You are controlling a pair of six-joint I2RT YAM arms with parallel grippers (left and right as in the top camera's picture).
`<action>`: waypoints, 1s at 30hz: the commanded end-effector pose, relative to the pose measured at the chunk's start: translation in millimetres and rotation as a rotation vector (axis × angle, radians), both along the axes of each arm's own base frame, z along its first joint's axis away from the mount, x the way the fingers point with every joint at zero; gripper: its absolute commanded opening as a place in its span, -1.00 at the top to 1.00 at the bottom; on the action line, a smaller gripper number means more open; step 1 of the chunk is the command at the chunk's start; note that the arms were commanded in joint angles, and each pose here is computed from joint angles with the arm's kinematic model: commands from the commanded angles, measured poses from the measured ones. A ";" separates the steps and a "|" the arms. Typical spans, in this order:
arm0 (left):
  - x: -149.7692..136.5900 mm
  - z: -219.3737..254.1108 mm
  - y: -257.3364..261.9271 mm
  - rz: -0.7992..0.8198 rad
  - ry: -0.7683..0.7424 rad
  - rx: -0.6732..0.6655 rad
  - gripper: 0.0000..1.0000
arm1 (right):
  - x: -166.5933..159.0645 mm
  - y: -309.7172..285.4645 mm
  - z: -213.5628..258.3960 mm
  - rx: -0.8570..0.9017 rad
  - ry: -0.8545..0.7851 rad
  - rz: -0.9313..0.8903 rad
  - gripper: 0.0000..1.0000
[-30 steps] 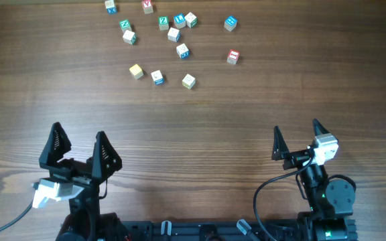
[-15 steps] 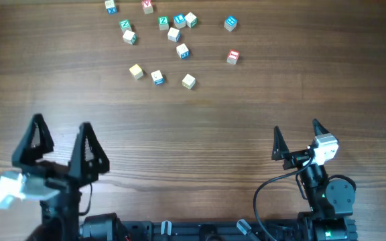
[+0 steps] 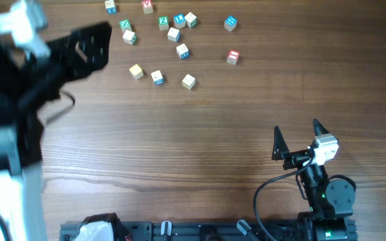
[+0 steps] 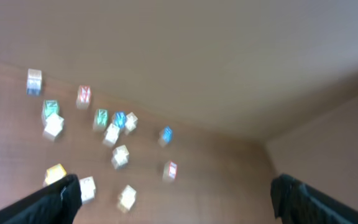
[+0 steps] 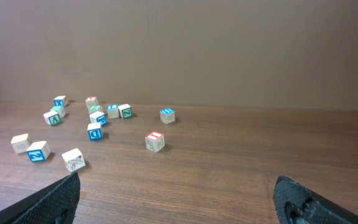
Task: Form a tower
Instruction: 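Raise the left arm and swing it toward the block cluster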
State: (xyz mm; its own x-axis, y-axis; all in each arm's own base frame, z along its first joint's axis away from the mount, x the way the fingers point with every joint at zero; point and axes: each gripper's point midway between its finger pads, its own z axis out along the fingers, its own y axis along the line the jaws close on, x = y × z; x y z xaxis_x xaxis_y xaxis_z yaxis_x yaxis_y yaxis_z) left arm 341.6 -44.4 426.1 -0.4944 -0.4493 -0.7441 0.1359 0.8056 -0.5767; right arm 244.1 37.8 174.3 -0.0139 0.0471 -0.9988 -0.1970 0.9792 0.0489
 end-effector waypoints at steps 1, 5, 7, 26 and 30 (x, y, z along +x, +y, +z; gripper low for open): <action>42.1 -23.5 -4.1 -0.079 0.142 0.023 -0.99 | -0.1 -1.4 2.0 0.007 -0.009 -0.009 -0.99; 77.7 -88.3 -1.7 -0.086 0.332 -0.004 -1.00 | -0.1 -1.3 2.0 0.007 -0.009 -0.009 -0.99; 90.7 -118.6 -1.3 -0.102 0.404 0.001 -1.00 | -0.1 -1.3 2.0 0.007 -0.009 -0.009 -1.00; 171.7 -196.7 14.8 0.239 0.428 0.347 0.79 | -0.1 -1.3 2.0 0.007 -0.009 -0.009 -0.99; 203.7 -209.6 -17.5 0.196 0.346 0.341 0.14 | -0.1 -1.4 2.0 0.007 -0.009 -0.009 -0.99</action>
State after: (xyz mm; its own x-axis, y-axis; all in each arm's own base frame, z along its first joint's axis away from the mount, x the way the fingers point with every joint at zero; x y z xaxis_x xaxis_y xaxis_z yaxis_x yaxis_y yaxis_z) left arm 522.6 -44.2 234.4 -0.6771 -0.3497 -0.6475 -0.2110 0.9352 -0.2845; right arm 244.1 37.8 174.3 -0.0139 0.0471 -0.9988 -0.1970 0.9792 0.0489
